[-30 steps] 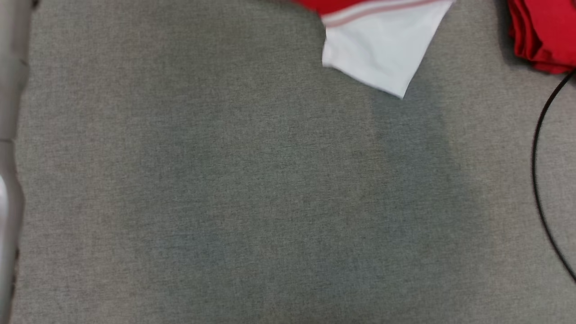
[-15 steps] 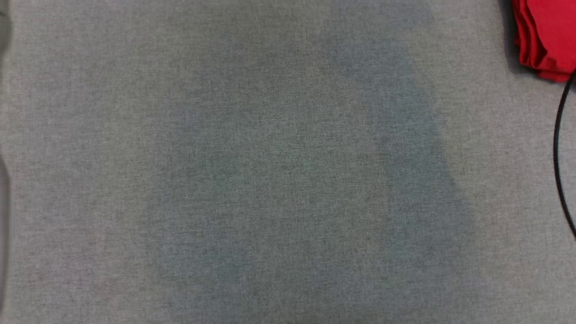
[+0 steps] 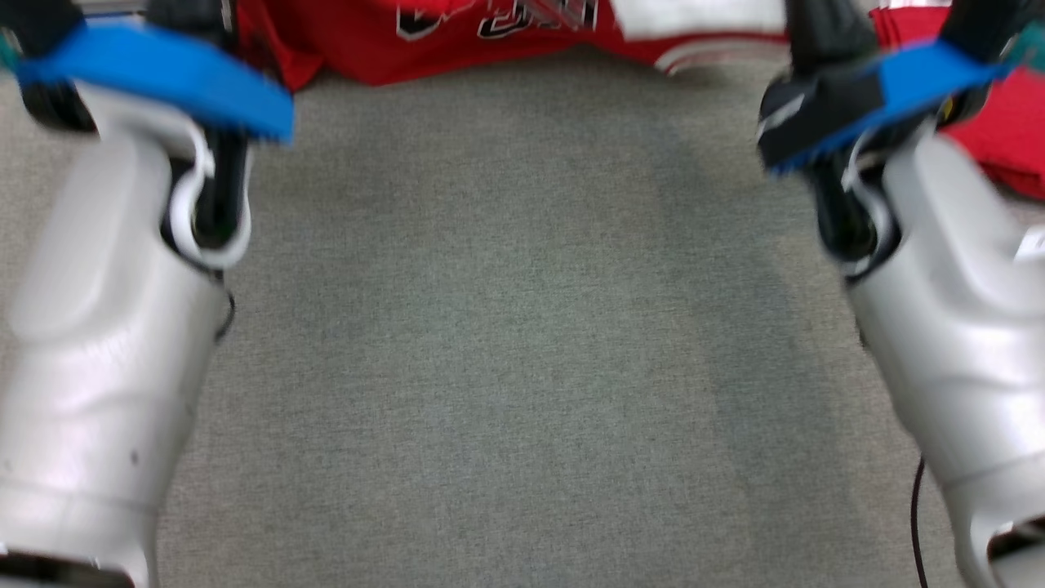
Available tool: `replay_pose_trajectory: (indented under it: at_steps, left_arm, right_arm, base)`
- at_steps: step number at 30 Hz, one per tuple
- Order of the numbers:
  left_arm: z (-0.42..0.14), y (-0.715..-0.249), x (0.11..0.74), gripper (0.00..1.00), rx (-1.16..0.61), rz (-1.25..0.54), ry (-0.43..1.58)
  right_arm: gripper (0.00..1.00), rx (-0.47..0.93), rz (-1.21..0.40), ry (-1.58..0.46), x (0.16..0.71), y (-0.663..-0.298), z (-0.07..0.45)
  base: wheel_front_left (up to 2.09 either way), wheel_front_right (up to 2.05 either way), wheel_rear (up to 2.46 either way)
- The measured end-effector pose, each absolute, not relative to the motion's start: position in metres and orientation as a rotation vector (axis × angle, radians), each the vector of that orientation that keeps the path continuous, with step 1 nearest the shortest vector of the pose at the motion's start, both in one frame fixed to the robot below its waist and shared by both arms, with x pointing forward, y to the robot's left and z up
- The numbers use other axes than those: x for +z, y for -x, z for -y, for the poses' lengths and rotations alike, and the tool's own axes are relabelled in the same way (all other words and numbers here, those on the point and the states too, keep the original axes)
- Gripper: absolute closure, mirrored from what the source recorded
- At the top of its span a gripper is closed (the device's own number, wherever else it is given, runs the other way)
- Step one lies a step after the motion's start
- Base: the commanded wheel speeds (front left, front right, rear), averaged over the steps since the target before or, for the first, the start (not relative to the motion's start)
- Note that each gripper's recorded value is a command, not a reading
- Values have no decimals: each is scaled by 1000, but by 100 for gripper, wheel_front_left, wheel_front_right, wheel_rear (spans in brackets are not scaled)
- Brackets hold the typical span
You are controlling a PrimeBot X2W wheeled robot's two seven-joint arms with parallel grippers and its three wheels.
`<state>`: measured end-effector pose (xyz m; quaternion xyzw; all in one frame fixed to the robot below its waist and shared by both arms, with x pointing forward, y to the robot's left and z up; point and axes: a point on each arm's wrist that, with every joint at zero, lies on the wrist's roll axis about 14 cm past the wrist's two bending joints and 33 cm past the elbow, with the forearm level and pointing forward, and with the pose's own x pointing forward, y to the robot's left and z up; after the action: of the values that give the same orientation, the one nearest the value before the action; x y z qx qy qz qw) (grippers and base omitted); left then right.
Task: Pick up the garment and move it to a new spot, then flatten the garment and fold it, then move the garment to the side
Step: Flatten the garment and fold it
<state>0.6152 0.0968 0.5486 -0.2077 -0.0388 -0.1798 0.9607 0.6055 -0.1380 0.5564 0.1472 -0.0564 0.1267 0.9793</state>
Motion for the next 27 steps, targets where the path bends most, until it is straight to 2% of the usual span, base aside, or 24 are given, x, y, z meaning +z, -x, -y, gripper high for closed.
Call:
replay_pose_trajectory:
  at_steps: [5, 15, 27]
  left_arm:
    - [-110, -564, 496, 100, -299, -16, 462]
    - [-122, -463, 446, 100, -206, -136, 504]
    - [-137, -366, 413, 100, -83, -237, 552]
  right_arm:
    - [100, 253, 21, -336, 514, -556, 138]
    - [100, 175, -158, -460, 449, -454, 154]
    - [100, 86, -282, -524, 416, -354, 175]
  base:
    - [0, 0, 0]
    - [0, 0, 0]
    - [0, 0, 0]
